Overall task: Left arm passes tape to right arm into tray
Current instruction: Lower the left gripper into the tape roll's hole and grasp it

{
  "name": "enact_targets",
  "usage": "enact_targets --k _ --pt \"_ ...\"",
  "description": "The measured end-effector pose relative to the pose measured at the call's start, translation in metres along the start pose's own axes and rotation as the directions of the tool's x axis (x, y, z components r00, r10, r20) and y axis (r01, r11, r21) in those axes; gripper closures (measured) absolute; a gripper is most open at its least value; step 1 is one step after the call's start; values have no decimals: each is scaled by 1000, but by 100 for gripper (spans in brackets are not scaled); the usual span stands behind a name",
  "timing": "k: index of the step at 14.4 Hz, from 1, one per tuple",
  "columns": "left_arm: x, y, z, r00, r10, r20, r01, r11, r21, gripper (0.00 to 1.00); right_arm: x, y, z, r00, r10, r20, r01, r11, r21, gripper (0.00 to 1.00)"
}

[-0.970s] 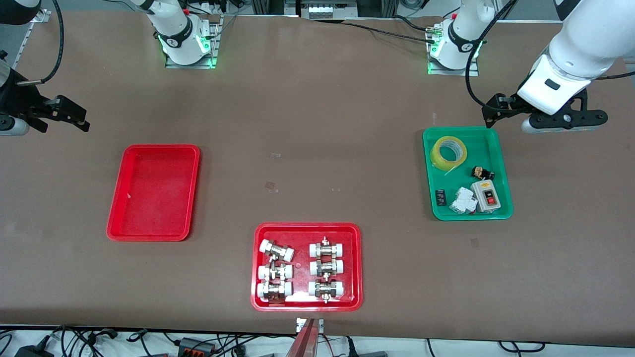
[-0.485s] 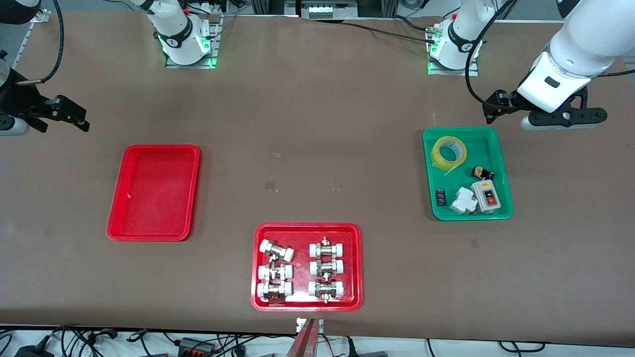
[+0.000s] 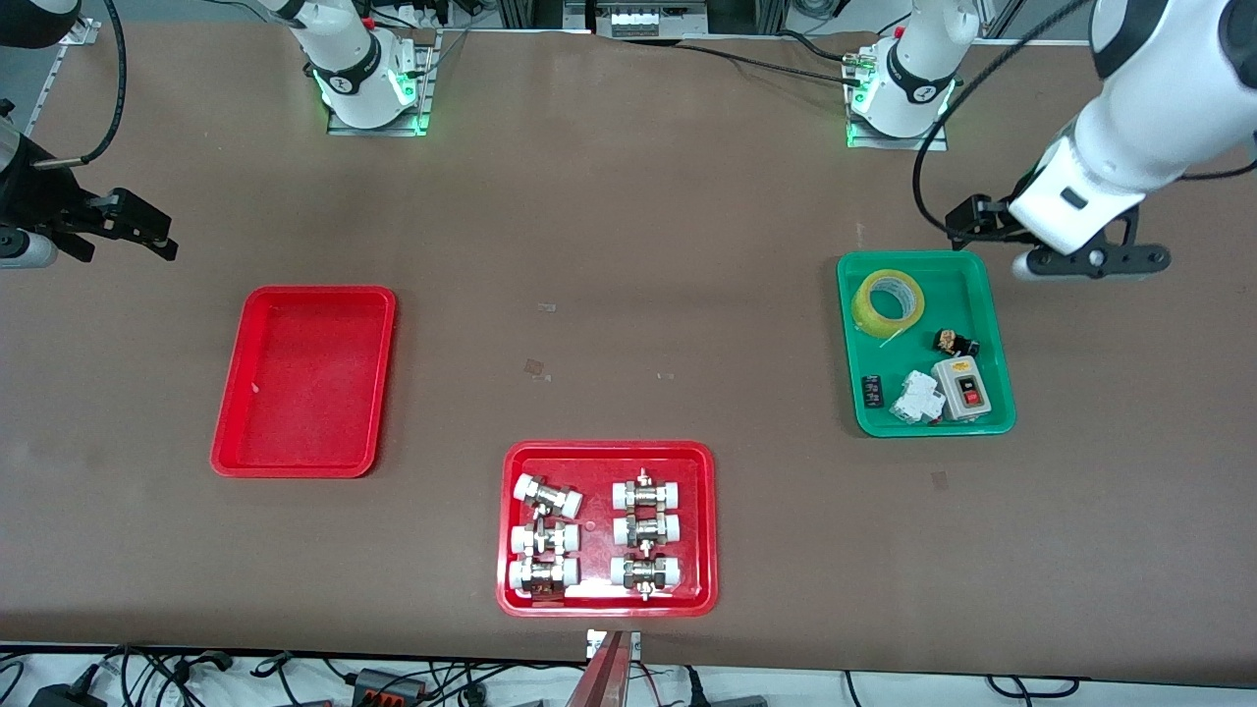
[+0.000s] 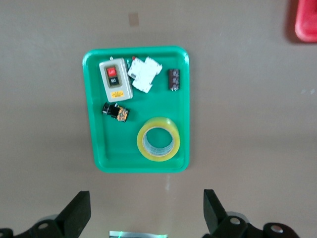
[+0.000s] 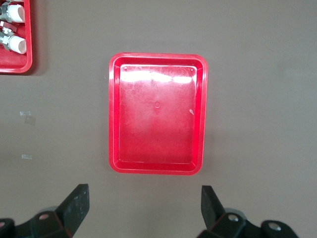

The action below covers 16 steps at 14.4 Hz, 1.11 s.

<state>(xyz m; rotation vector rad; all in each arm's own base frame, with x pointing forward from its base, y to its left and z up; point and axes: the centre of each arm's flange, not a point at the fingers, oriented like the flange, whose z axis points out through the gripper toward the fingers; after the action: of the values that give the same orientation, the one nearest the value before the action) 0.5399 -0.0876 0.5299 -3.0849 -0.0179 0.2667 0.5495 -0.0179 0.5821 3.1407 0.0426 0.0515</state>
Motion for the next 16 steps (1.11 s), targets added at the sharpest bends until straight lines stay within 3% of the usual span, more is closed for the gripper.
enact_targets --k 4,9,16 --pt "26 -45 108 998 36 45 -34 999 -41 0 0 0 0 1000 0 0 0 1000 0 0" --pt "4 -36 237 991 55 122 -49 998 -48 0 1 1 -2 1000 2 -5 -2 1000 0 0" --pt "5 -36 311 985 52 167 -42 997 -68 0 1 1 -5 1000 2 -11 -2 1000 -1 0"
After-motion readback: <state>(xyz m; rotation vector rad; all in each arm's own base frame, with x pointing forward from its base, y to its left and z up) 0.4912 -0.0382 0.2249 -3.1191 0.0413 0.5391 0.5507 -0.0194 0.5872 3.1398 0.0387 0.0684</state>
